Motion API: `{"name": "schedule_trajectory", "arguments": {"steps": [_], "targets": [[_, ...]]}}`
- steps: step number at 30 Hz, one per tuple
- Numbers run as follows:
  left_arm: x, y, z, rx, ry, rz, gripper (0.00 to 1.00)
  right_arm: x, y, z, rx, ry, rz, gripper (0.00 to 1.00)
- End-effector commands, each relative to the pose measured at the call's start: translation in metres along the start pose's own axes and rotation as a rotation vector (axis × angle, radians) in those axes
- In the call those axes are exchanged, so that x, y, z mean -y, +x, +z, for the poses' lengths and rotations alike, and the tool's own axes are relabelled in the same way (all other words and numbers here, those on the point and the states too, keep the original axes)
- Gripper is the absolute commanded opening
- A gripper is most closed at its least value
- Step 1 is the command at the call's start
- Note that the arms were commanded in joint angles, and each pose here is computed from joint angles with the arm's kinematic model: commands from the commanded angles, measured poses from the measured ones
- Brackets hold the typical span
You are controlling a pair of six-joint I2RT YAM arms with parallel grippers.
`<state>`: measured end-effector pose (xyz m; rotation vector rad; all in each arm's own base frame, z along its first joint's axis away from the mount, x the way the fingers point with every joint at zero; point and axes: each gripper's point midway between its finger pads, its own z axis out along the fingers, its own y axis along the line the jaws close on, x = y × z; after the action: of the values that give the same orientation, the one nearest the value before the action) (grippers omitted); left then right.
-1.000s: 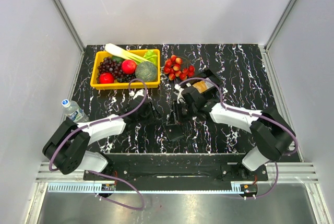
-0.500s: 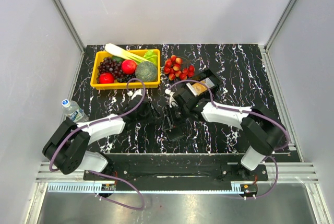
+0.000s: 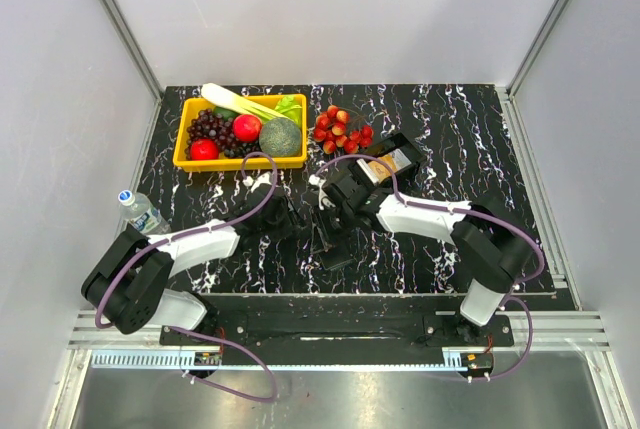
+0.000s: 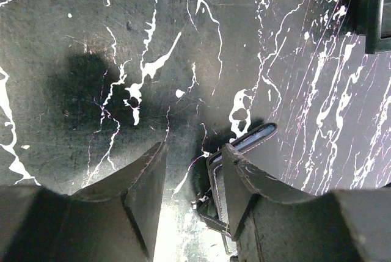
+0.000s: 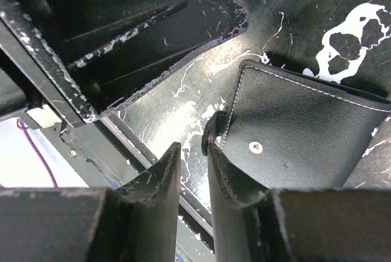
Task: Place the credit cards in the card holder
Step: Close the card holder at the center of the board.
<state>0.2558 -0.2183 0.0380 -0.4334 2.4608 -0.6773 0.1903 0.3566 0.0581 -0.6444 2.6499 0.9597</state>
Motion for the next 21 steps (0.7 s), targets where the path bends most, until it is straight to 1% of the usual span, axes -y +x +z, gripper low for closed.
{"name": "schedule_trajectory", "arguments": {"steps": [1, 3, 5, 7, 9, 11, 12, 13, 17, 21], "targets": [[0.006, -0.004, 0.0, 0.016, 0.038, -0.012, 0.45, -0.007, -0.01, 0.0, 0.023, 0.025, -0.046, 0.3], [0.006, -0.003, 0.0, 0.014, 0.042, -0.014, 0.45, -0.006, -0.01, -0.001, 0.021, 0.034, -0.049, 0.3], [0.007, -0.004, 0.0, 0.014, 0.043, -0.013, 0.45, -0.004, -0.01, 0.0, 0.025, 0.044, -0.045, 0.25], [0.007, -0.003, 0.0, 0.012, 0.048, -0.015, 0.45, -0.004, -0.011, 0.0, 0.027, 0.047, -0.05, 0.23], [0.007, -0.003, 0.0, 0.011, 0.049, -0.012, 0.45, -0.003, -0.013, -0.001, 0.04, 0.057, -0.046, 0.16], [0.007, -0.002, 0.0, 0.011, 0.051, -0.012, 0.45, -0.005, -0.016, -0.004, 0.054, 0.061, -0.048, 0.12], [0.008, -0.003, 0.0, 0.011, 0.055, -0.009, 0.45, -0.005, -0.018, -0.006, 0.064, 0.063, -0.051, 0.07], [0.008, -0.003, 0.0, 0.01, 0.056, -0.007, 0.45, -0.005, -0.021, -0.008, 0.076, 0.07, -0.049, 0.05], [0.008, -0.002, 0.0, 0.009, 0.057, -0.006, 0.44, 0.001, -0.026, -0.016, 0.122, 0.113, -0.042, 0.0], [0.011, -0.004, -0.001, 0.014, 0.065, 0.017, 0.44, 0.013, -0.024, -0.019, 0.143, 0.173, -0.012, 0.0]]}}
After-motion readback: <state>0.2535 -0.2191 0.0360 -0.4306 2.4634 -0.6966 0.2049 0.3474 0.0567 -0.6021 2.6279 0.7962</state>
